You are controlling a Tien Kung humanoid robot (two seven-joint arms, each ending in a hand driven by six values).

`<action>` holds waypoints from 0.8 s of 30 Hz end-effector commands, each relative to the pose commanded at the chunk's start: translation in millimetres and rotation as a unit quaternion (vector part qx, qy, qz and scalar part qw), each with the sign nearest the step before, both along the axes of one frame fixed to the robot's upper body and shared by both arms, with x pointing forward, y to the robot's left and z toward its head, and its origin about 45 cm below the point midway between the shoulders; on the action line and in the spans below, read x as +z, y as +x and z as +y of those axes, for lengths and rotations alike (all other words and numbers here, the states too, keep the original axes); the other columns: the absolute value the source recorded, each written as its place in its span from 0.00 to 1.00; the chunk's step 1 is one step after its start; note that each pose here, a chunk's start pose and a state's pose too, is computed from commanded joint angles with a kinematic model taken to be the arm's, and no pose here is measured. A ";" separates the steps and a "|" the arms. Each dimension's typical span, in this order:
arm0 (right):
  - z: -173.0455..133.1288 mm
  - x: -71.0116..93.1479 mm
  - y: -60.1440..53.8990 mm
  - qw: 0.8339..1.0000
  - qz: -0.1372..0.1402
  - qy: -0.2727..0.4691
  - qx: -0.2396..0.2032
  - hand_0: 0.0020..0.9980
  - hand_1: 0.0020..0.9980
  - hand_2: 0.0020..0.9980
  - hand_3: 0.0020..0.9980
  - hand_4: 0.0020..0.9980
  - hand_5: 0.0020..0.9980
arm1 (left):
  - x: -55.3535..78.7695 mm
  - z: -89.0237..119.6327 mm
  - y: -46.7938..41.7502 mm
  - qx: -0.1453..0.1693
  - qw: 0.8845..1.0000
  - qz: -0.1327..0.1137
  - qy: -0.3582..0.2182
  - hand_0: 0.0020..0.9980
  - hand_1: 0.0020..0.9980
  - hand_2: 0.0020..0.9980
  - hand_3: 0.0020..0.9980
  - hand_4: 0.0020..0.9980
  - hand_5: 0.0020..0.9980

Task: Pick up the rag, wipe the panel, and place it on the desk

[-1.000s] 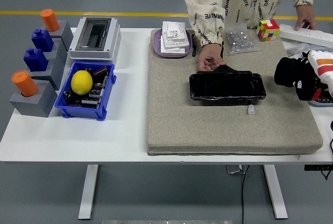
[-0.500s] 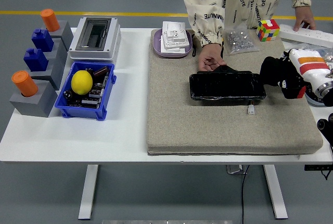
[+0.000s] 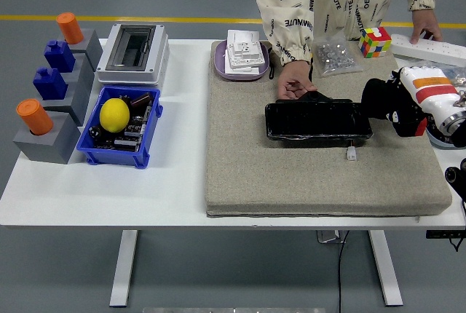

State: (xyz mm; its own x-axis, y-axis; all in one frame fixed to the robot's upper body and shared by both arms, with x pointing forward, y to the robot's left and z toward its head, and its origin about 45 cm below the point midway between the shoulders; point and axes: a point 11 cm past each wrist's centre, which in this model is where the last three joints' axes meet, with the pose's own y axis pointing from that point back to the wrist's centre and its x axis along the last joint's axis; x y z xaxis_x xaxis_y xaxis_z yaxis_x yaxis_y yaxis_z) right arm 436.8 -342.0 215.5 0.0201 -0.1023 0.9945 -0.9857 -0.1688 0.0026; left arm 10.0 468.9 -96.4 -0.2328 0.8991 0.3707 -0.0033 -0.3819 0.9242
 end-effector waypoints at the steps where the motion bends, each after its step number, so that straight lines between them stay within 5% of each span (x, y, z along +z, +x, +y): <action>1: 0.1 1.6 0.2 1.000 -0.002 0.000 0.001 0.28 0.42 0.49 0.47 1.00 0.08 | 0.0 0.1 -0.5 0.000 1.000 0.000 0.000 0.64 0.69 0.73 0.56 0.59 0.47; 24: 42.1 -21.7 -10.4 0.999 0.023 0.017 0.044 0.29 0.42 0.49 0.47 1.00 0.07 | 0.1 0.7 -3.1 0.001 1.000 0.004 0.001 0.64 0.69 0.73 0.57 0.59 0.47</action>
State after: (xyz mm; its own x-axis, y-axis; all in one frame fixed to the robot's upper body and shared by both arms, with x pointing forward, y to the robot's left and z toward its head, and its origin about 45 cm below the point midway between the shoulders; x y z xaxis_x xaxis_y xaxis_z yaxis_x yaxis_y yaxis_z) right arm 426.4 -299.9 193.8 0.0761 -0.1322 0.9883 -0.9659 -0.2559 0.0402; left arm 6.9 469.5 -96.3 -0.2325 0.8980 0.3736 0.0042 -0.3832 0.9237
